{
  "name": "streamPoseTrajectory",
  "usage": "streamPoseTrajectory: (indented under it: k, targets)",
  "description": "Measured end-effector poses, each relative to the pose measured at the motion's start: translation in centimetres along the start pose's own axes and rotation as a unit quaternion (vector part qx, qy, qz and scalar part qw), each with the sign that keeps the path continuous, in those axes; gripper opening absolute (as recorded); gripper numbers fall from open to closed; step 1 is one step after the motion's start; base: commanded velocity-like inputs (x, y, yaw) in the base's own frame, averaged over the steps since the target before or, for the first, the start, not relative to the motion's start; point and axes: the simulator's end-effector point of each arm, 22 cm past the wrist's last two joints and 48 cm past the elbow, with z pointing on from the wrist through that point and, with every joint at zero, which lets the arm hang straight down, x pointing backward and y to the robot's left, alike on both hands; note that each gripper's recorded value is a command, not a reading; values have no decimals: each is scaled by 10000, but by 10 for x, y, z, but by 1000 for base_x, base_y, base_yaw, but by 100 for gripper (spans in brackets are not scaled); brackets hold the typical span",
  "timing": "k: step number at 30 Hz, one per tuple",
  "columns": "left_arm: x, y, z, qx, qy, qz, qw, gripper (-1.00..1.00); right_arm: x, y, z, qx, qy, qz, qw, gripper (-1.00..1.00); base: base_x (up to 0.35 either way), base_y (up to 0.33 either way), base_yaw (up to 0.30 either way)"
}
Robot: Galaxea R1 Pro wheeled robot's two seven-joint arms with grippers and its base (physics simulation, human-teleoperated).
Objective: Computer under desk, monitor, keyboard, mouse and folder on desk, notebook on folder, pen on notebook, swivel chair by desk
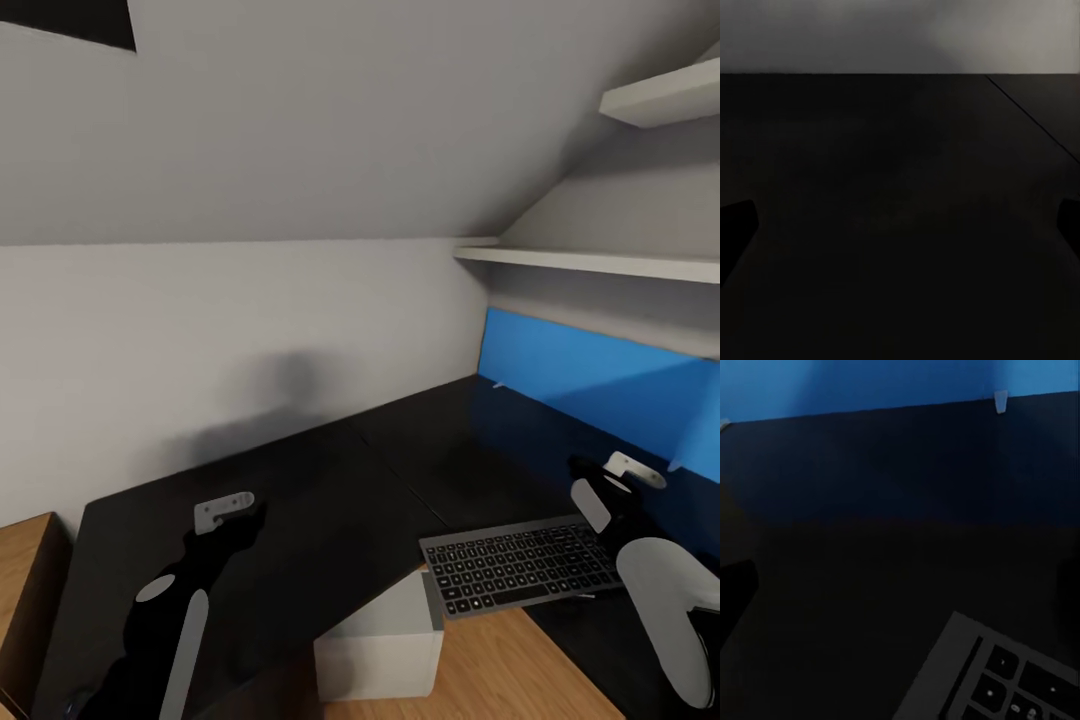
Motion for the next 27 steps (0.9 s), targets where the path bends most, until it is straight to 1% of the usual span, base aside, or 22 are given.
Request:
streamPoseTrajectory:
  k: [7, 13, 16, 21, 27]
  targets:
    - [10, 2, 4, 3, -3, -1, 10000, 100, 12, -8, 5, 64, 58, -41, 10000, 100, 0, 0, 0]
    - [18, 4, 7, 2, -3, -2, 10000, 100, 28, -13, 9, 89, 273, -147, 9995, 100, 0, 0, 0]
    - [18, 4, 6, 2, -1, -2, 10000, 100, 32, -13, 9, 99, 315, -199, 9993, 100, 0, 0, 0]
    - [20, 5, 7, 1, 1, -1, 10000, 100, 35, -15, 10, 107, 337, -232, 9991, 100, 0, 0, 0]
    - [29, 7, 10, -1, -2, 0, 10000, 100, 45, -23, 13, 246, 333, -269, 9988, 100, 0, 0, 0]
